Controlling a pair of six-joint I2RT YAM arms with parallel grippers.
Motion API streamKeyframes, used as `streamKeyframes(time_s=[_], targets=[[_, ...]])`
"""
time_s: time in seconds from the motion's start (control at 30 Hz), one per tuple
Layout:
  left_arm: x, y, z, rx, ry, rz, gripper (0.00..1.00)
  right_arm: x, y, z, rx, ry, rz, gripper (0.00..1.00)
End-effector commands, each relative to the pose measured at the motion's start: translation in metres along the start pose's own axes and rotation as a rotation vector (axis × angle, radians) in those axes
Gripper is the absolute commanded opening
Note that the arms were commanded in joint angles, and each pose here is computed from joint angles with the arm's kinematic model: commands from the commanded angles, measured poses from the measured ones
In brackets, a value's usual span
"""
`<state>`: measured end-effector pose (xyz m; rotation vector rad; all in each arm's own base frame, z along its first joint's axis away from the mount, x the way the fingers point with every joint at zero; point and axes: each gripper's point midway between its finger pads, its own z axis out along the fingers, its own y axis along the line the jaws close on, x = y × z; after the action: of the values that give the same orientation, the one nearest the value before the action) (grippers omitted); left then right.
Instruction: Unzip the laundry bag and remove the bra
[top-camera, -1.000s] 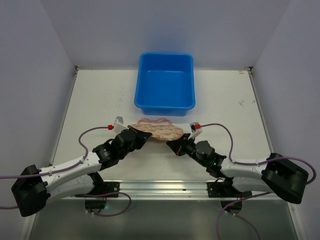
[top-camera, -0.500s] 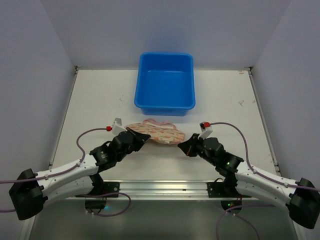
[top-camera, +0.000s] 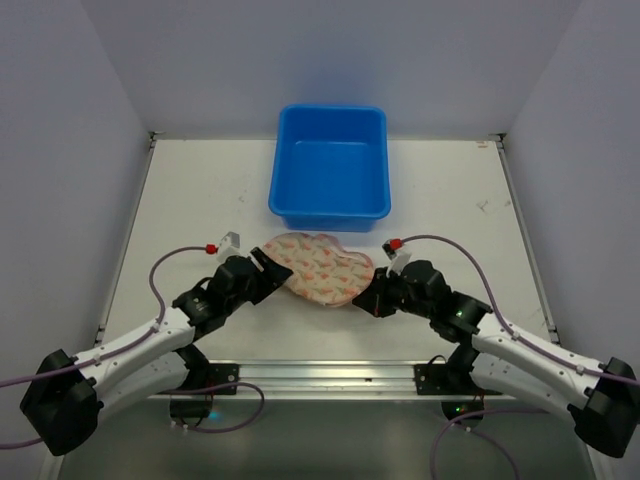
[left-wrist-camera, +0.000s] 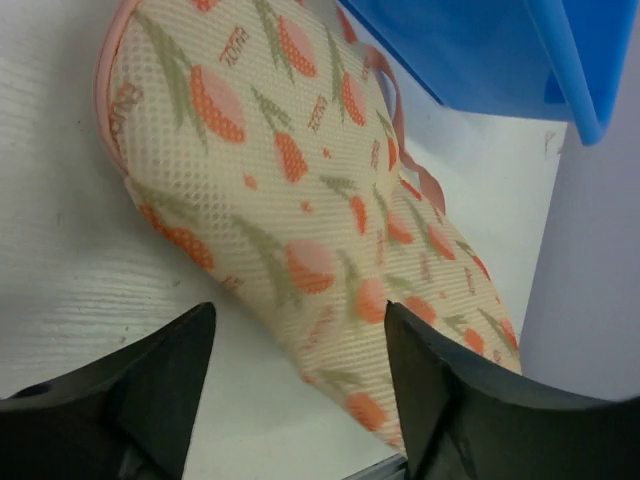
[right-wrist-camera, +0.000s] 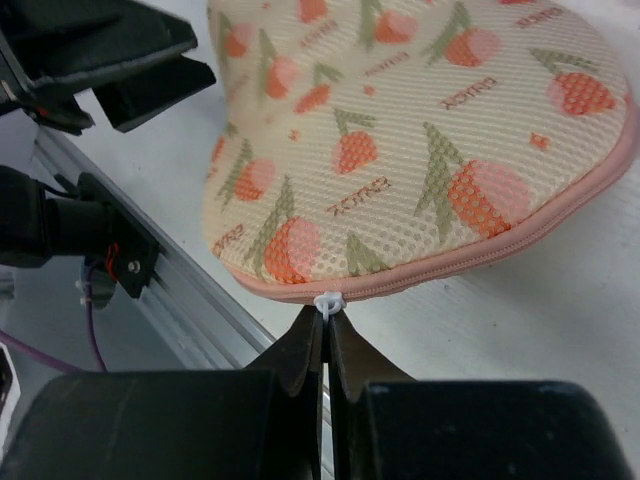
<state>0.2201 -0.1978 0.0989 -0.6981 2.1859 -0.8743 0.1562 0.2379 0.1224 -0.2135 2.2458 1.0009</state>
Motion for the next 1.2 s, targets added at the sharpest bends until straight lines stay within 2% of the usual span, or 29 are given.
streamKeyframes(time_s=[0.0,0.07,0.13,0.43,0.87,0.93,1.03,1.13,1.17], targets=[[0.004,-0.009,-0.002,0.017,0.072,0.151,0.77,0.004,0.023,0.001,-0.062,0.08,-0.062,0.0],[0.008,-0.016,-0.004,0.048,0.1,0.153,0.88,0.001,0.039,0.01,-0.099,0.094,-0.064,0.0],[0.012,-0.024,-0.009,0.086,0.123,0.149,0.93,0.002,0.051,0.014,-0.137,0.115,-0.052,0.0],[0.04,-0.043,-0.026,0.161,0.221,0.164,0.95,-0.012,0.088,0.034,-0.161,0.132,-0.059,0.0],[0.045,-0.055,-0.033,0.193,0.238,0.14,0.93,-0.011,0.088,0.053,-0.132,0.141,-0.046,0.0],[0.041,-0.061,-0.041,0.201,0.233,0.151,0.96,-0.01,0.08,0.055,-0.098,0.134,-0.046,0.0],[0.024,-0.064,-0.05,0.195,0.167,0.216,1.0,-0.007,0.073,0.056,-0.071,0.132,-0.049,0.0],[0.014,-0.062,-0.053,0.167,0.141,0.392,1.0,-0.004,0.07,0.057,-0.061,0.149,-0.057,0.0],[0.013,-0.059,-0.052,0.17,0.141,0.494,1.0,-0.004,0.07,0.056,-0.059,0.152,-0.067,0.0]])
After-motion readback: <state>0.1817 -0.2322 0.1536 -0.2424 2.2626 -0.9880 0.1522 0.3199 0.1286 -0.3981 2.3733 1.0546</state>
